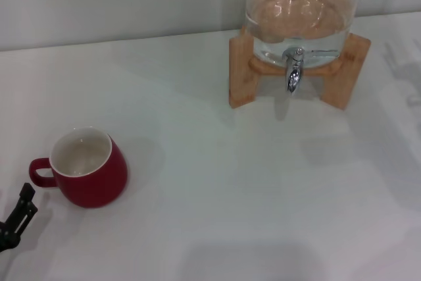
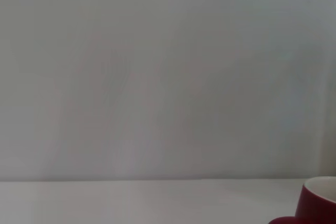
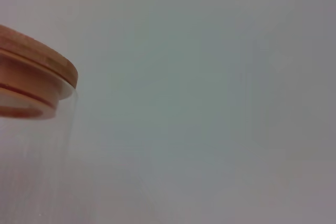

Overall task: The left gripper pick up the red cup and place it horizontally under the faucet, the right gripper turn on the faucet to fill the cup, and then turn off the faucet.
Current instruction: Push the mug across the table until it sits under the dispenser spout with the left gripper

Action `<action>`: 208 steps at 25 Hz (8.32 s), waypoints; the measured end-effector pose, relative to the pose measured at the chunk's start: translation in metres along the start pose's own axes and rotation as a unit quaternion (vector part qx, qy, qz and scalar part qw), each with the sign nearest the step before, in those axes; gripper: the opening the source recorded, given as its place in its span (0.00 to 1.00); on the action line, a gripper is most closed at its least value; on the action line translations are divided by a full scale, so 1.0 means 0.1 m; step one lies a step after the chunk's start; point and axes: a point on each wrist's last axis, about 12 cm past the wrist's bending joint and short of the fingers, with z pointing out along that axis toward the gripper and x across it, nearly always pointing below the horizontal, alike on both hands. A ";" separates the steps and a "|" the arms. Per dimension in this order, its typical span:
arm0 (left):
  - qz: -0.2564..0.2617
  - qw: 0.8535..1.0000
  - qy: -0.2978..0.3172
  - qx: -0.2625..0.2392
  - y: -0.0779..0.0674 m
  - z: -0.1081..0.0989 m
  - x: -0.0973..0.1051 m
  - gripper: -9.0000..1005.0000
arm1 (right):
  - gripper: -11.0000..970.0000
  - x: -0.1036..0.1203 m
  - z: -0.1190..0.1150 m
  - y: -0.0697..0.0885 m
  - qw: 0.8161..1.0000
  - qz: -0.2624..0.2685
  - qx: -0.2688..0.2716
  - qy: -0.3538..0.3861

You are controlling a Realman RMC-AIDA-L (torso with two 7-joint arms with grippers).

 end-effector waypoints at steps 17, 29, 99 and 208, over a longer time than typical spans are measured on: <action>-0.001 1.000 0.001 -0.011 0.05 0.08 -0.02 0.89 | 0.64 -0.01 0.02 0.01 1.000 0.000 -0.002 -0.004; 0.009 1.000 0.012 0.003 0.05 0.20 -0.04 0.89 | 0.64 -0.04 0.02 0.04 1.000 0.002 -0.006 -0.019; 0.020 1.000 0.015 0.009 0.06 0.43 -0.10 0.21 | 0.64 -0.08 0.03 0.06 0.999 0.001 -0.012 -0.031; 0.136 0.942 0.186 0.246 -1.90 2.03 -0.92 0.16 | 0.64 -0.13 -0.21 0.47 0.985 0.004 -0.151 -0.080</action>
